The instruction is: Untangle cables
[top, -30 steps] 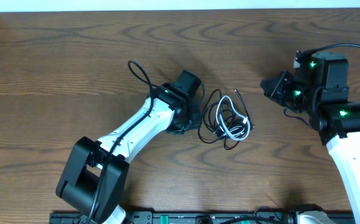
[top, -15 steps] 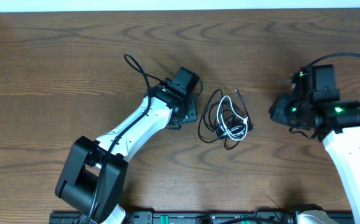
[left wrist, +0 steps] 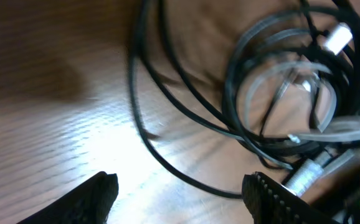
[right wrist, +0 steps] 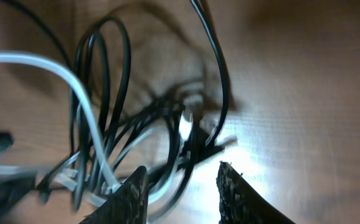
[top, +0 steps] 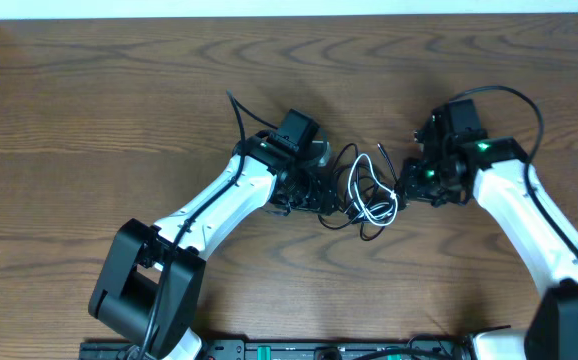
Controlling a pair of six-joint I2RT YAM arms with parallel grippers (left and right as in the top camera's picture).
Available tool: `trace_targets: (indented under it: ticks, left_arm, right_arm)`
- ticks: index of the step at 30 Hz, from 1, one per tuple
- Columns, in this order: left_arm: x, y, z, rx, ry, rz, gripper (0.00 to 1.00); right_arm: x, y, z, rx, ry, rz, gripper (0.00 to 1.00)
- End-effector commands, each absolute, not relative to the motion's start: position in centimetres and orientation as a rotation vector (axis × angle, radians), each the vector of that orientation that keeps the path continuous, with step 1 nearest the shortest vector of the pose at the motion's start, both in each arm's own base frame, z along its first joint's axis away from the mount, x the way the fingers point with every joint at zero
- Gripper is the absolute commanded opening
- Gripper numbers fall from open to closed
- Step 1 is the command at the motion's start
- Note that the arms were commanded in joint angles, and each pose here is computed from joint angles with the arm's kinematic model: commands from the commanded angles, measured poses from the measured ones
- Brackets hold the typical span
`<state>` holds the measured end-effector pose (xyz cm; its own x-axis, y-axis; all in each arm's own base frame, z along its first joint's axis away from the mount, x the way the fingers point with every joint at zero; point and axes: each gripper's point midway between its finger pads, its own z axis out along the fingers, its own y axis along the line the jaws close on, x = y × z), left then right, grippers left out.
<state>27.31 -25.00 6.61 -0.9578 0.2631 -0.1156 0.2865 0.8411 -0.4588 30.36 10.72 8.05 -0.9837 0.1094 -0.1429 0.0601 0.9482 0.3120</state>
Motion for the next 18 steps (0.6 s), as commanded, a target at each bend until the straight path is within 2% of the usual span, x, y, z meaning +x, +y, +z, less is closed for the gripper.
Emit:
trace_targets:
  ticks: [1, 8, 18]
  left_arm:
    - [26.3, -26.4, 7.7, 0.624, 2.906, -0.906, 0.69]
    - [25.0, -26.8, 7.8, 0.653, 2.935, -0.941, 0.69]
    - [21.5, -27.2, 7.4, 0.738, 3.034, -0.918, 0.69]
  right_arm:
    - [30.7, 11.4, 6.4, -0.009, 2.961, 0.483, 0.32]
    - [30.8, 15.5, 5.6, -0.274, 2.903, 0.767, 0.34]
    - [31.4, 15.4, 4.9, -0.33, 2.894, 0.617, 0.43]
